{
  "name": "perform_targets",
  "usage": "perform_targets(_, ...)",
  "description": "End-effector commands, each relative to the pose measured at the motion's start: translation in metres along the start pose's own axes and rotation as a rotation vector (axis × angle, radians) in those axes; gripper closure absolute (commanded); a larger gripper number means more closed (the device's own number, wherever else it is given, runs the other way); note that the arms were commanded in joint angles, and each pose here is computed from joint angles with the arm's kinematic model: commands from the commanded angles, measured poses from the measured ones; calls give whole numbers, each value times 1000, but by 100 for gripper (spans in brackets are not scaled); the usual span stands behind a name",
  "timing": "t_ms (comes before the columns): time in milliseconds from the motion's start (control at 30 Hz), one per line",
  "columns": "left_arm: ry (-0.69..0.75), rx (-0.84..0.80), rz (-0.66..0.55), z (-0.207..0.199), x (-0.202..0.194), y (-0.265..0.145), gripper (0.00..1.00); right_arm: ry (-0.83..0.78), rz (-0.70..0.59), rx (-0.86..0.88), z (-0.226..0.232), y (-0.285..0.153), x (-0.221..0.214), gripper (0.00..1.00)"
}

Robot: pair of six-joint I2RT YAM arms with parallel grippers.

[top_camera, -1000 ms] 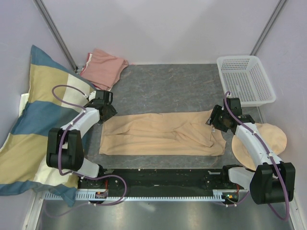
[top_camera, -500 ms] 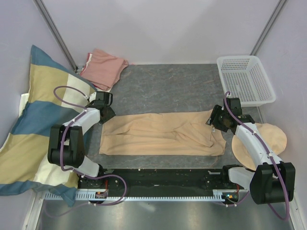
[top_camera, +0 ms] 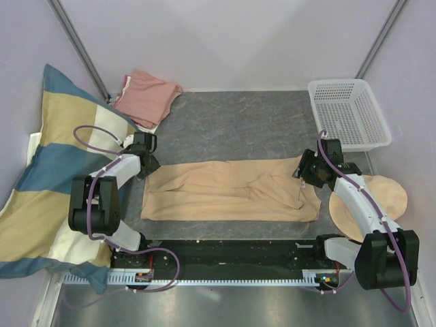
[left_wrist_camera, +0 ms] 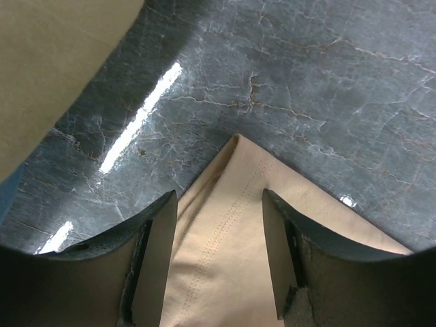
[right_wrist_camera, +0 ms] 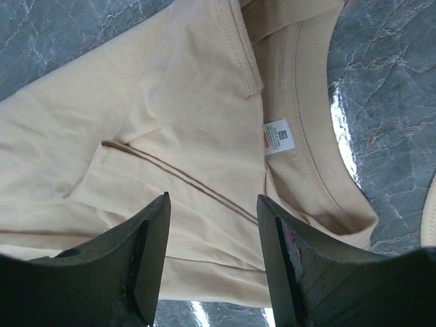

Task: Fold and stack the t-shirts
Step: Fold the other side of the tshirt into a rectangle

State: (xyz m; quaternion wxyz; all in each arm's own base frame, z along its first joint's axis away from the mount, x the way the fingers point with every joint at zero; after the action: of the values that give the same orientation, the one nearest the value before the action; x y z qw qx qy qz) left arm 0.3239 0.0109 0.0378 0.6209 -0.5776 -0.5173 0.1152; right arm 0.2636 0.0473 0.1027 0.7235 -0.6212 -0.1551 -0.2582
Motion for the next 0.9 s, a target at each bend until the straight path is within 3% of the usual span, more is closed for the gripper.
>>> perform_targets(0, -9, -4, -29, -6, 9, 5, 43, -14, -8, 5, 1, 1, 2, 38)
perform_targets(500, 3, 6, 5, -11, 5, 12, 73, -15, -9, 5, 2, -1, 4, 38)
perform_targets(867, 20, 17, -29, -11, 18, 3, 75, -12, -9, 8, 2, 1, 4, 38)
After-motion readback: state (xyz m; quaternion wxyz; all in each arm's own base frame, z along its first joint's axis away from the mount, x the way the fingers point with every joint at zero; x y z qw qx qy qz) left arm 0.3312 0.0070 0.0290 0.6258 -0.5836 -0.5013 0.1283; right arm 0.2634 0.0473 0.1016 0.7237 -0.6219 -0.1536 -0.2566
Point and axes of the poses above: each gripper's point midway between its finger pads, its own y axis out along the fingers, its own z axis along the line the jaws close on, x = y × z, the point moved 1 cm from there along -y, back along the fingers, and after that the axes turned 15 degrees about -y, right-handed, at the moved point
